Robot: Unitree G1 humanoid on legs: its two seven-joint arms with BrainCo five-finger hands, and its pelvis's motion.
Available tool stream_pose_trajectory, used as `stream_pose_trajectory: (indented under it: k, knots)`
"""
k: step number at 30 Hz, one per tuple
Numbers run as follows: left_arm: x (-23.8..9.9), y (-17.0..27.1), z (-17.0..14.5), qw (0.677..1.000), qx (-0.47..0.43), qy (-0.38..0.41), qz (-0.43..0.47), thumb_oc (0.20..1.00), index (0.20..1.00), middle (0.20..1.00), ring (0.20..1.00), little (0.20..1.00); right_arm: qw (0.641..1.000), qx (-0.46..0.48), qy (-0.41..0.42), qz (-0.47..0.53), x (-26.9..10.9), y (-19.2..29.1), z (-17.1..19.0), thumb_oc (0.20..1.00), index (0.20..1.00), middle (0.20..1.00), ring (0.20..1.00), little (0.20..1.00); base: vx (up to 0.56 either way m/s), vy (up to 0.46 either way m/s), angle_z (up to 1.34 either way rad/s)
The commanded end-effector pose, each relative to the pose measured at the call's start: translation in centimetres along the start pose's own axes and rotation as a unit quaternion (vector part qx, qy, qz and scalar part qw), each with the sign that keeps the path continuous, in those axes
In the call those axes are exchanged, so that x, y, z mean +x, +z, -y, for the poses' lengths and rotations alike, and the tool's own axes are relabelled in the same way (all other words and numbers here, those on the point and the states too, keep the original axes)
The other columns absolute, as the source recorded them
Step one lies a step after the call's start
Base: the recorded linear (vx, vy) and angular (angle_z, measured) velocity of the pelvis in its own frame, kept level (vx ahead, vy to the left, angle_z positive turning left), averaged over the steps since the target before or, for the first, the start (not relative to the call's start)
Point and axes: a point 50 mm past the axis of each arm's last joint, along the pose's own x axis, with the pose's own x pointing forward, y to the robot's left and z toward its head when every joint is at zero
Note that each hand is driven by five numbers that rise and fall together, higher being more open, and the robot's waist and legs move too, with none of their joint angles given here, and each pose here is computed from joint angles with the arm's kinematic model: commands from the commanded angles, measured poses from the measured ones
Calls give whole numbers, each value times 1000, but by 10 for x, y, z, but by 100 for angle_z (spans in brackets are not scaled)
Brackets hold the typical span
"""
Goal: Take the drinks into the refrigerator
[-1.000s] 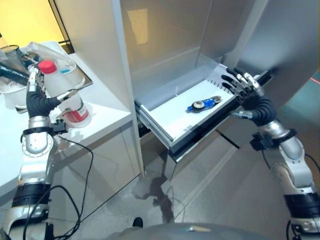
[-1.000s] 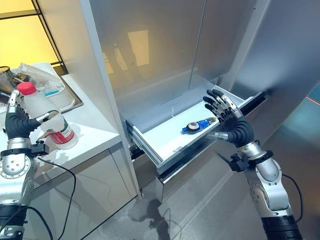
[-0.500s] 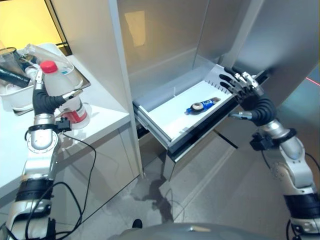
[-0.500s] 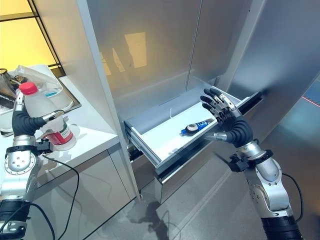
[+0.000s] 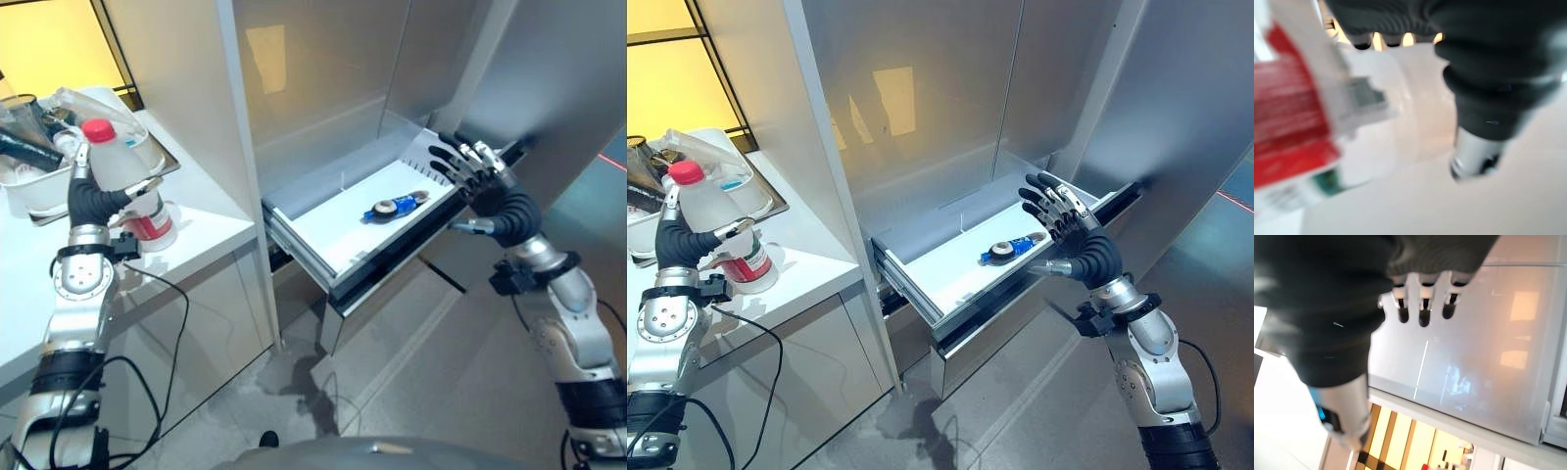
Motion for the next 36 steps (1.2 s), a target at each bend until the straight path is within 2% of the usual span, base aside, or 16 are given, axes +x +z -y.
stream_pose_trajectory:
  k: [1, 16, 20, 26, 30, 32, 35, 36]
  knots:
    - [17, 11, -8, 1000, 18, 0, 20, 200, 200, 200, 200, 200, 997, -9, 22, 69, 12, 25, -4, 1000, 1000, 1000, 1000, 1000, 0, 0, 0]
    - [15, 11, -5, 998, -48, 1, 28, 200, 200, 200, 200, 200, 997, -8, 20, 68, 12, 24, -4, 1000, 1000, 1000, 1000, 1000, 0, 0, 0]
    - [15, 22, 1, 989, -134, -10, 61, 200, 200, 200, 200, 200, 999, -28, 9, 45, 12, 17, 1, 1000, 1000, 1000, 1000, 1000, 0, 0, 0]
    - [13, 33, 8, 975, -200, -33, 90, 200, 200, 200, 200, 200, 998, -63, -26, 8, 14, 4, 15, 1000, 1000, 1000, 1000, 1000, 0, 0, 0]
    - [10, 54, 17, 953, -257, -95, 132, 200, 200, 200, 200, 200, 994, -83, -37, -58, 13, -13, 31, 1000, 1000, 1000, 1000, 1000, 0, 0, 0]
    - [9, 62, 19, 946, -262, -127, 143, 200, 200, 200, 200, 200, 993, -89, -31, -71, 15, -13, 37, 1000, 1000, 1000, 1000, 1000, -4, -3, 3]
    - [7, 90, 27, 928, -242, -222, 178, 200, 200, 200, 200, 200, 990, -105, 4, -91, 29, -9, 44, 1000, 1000, 1000, 1000, 1000, -10, -9, 8]
    - [7, 90, 26, 928, -242, -221, 178, 200, 200, 200, 200, 200, 990, -105, 5, -91, 30, -9, 44, 1000, 1000, 1000, 1000, 1000, -17, -10, 8]
